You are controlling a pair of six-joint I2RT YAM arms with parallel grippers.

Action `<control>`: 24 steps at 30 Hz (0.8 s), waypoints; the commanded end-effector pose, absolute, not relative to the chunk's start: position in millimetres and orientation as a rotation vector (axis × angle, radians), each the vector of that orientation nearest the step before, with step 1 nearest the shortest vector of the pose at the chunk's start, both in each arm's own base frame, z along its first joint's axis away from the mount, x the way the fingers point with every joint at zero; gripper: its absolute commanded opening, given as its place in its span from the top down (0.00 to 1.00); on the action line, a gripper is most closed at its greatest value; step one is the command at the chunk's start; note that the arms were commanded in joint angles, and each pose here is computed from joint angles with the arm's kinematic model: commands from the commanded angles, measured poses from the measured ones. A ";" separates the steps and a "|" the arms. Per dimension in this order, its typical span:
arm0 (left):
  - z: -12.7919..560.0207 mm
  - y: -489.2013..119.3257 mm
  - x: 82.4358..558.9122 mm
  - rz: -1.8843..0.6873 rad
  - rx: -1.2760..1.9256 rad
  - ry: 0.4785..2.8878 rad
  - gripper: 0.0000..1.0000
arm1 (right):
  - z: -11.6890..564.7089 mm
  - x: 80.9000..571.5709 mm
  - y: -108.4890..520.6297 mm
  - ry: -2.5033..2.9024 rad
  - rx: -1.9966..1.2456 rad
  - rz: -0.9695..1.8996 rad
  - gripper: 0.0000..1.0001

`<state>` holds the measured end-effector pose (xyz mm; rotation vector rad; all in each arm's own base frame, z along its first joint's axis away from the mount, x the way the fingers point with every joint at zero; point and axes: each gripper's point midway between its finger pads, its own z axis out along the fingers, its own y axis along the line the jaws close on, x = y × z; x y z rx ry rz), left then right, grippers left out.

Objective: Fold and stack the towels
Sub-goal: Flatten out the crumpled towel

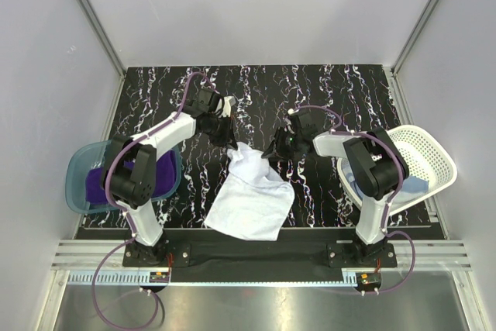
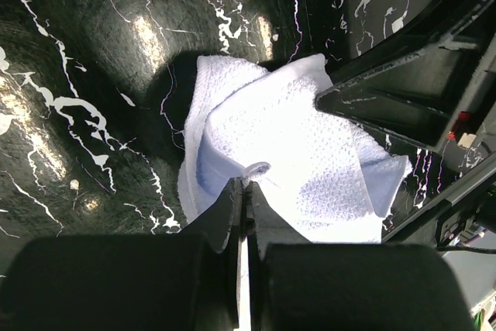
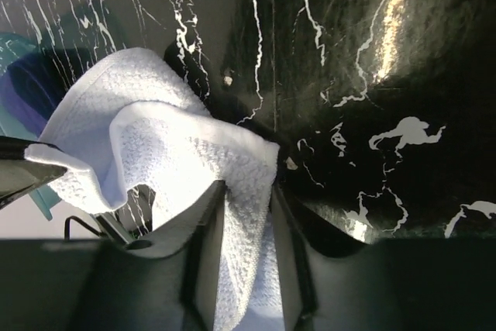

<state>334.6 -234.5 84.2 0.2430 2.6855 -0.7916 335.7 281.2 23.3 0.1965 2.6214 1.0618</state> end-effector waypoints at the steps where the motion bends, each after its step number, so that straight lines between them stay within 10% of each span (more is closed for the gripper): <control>1: 101.8 -240.9 339.3 -0.837 0.250 2.621 1.00 | 19.3 344.4 284.2 2.605 0.256 1.033 0.65; 6: 115.4 -238.1 341.6 -0.811 0.233 2.609 1.00 | 34.6 353.4 266.4 2.626 0.176 0.838 1.00; 18: 172.5 -192.7 366.8 -0.619 -0.055 2.500 1.00 | 129.5 352.0 196.2 2.441 0.084 0.426 0.86; 24: 184.0 -203.8 366.0 -0.715 -0.005 2.454 1.00 | 149.2 354.0 199.0 2.384 0.011 0.453 1.00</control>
